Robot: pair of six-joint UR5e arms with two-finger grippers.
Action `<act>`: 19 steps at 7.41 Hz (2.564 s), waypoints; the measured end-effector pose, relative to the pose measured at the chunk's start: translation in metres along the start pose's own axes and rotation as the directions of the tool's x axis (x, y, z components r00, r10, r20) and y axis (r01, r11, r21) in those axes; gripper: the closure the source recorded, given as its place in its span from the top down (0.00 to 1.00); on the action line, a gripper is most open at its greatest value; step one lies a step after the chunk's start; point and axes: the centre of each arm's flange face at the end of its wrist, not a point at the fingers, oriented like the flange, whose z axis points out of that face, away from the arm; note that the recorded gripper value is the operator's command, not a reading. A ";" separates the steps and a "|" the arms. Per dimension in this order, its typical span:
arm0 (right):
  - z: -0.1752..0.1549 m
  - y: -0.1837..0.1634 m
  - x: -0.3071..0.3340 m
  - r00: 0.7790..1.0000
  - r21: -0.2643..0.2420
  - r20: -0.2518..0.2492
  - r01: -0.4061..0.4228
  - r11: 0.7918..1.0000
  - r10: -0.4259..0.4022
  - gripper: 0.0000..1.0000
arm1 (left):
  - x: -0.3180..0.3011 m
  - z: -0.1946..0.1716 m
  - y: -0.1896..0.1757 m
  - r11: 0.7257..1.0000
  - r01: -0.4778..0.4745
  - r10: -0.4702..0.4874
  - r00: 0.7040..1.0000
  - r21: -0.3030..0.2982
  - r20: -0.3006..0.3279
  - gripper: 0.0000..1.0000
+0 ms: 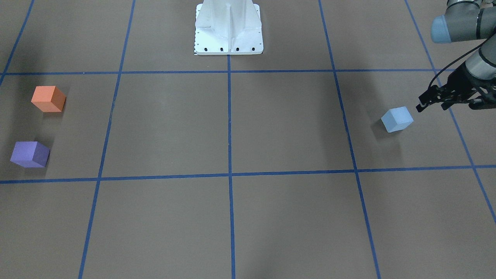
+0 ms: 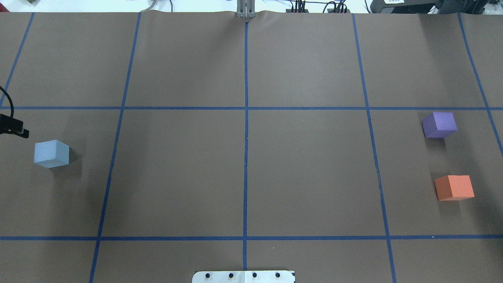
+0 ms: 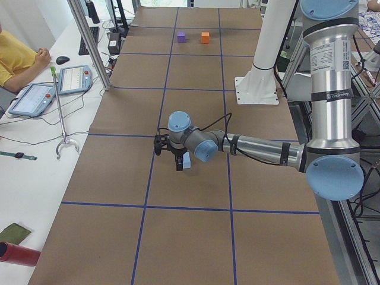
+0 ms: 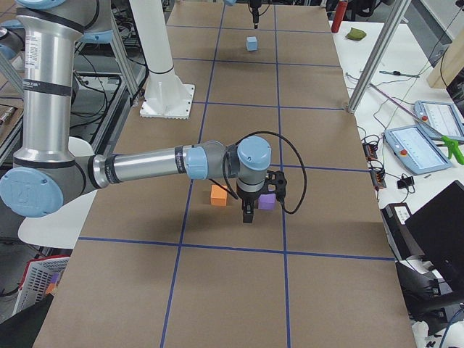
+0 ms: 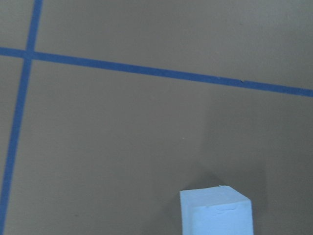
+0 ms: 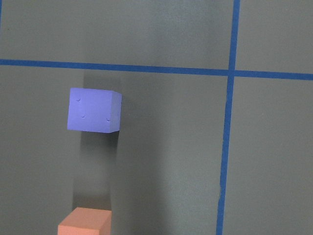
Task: Place blue block between orange and purple blocks
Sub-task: 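Reach the left gripper down to the light blue cube and grasp it, then carry the light blue cube with the left gripper to the table center and release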
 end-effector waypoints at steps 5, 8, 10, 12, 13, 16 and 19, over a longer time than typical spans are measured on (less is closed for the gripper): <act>-0.001 -0.004 0.001 1.000 0.003 0.004 -0.003 1.000 0.003 1.00 | 0.045 0.060 0.017 0.999 0.016 -0.013 0.998 -0.034 0.062 1.00; -0.002 0.000 -0.001 1.000 0.004 0.024 0.001 1.000 -0.001 1.00 | 0.046 0.083 0.013 0.999 0.016 -0.011 0.996 -0.048 0.086 0.93; -0.001 -0.001 -0.001 1.000 0.001 0.028 -0.002 1.000 0.002 1.00 | 0.050 0.092 0.015 0.998 0.009 -0.003 0.996 -0.061 0.090 0.00; -0.003 -0.003 -0.004 1.000 0.006 0.028 0.008 1.000 -0.008 1.00 | 0.083 0.090 0.006 0.998 -0.010 0.013 0.999 -0.058 0.050 0.00; -0.005 -0.003 -0.006 0.999 0.011 0.029 0.015 1.000 -0.015 1.00 | 0.139 0.079 -0.012 0.999 -0.005 0.005 1.000 -0.050 -0.010 0.00; -0.015 -0.006 -0.018 0.999 0.032 0.030 0.039 0.999 -0.040 1.00 | 0.392 0.041 -0.010 0.994 0.026 -0.039 0.992 -0.105 -0.119 0.00; -0.013 -0.006 -0.015 0.999 0.028 0.029 0.033 0.999 -0.034 1.00 | 0.609 0.059 0.041 0.997 -0.063 0.059 0.993 -0.044 -0.100 0.00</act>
